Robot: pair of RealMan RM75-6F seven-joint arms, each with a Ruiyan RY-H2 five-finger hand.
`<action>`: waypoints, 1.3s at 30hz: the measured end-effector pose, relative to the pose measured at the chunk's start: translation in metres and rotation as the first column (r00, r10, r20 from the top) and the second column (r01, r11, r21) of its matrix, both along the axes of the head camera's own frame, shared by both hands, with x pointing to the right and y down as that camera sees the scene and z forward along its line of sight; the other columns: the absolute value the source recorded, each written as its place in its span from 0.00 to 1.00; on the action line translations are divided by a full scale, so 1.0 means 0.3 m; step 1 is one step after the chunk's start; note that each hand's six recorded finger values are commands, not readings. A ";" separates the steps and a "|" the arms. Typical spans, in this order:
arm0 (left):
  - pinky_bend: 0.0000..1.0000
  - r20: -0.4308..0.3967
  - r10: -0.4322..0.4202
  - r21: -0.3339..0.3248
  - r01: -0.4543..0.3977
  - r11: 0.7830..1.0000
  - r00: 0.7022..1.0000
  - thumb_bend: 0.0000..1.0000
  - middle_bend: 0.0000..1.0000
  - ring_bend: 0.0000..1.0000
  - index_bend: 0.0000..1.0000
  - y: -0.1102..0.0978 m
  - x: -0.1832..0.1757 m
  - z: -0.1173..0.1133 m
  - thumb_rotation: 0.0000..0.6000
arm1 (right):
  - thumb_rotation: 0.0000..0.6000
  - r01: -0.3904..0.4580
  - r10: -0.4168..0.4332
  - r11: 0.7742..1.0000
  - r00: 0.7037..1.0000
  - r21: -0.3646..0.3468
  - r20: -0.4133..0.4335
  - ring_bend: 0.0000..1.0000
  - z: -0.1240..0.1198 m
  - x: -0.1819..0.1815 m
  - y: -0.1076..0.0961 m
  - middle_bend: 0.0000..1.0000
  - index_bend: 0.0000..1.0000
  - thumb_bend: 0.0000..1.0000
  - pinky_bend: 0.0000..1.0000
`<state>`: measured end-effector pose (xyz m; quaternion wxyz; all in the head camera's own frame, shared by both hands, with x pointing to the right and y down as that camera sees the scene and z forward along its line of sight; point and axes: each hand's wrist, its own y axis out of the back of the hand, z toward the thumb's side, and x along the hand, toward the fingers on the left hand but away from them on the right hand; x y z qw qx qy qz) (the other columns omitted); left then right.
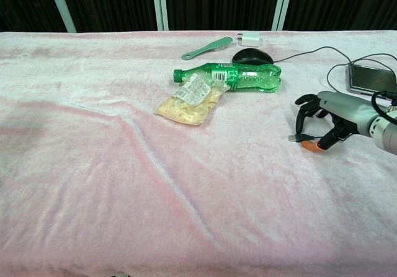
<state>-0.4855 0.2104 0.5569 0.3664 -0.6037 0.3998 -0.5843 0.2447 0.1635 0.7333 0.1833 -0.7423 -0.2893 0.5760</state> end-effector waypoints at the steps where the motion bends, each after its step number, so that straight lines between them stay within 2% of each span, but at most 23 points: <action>1: 0.00 0.000 0.000 0.000 0.000 1.000 1.000 0.25 0.06 0.00 0.17 0.000 0.000 0.000 1.00 | 1.00 0.000 0.000 1.000 1.000 0.001 0.000 0.17 -0.001 0.000 0.000 0.06 0.50 0.27 0.17; 39: 0.00 0.004 -0.006 0.001 0.006 1.000 1.000 0.25 0.06 0.00 0.17 0.002 -0.004 -0.003 1.00 | 1.00 0.006 -0.006 1.000 1.000 -0.008 0.010 0.17 0.001 -0.009 -0.002 0.06 0.53 0.27 0.17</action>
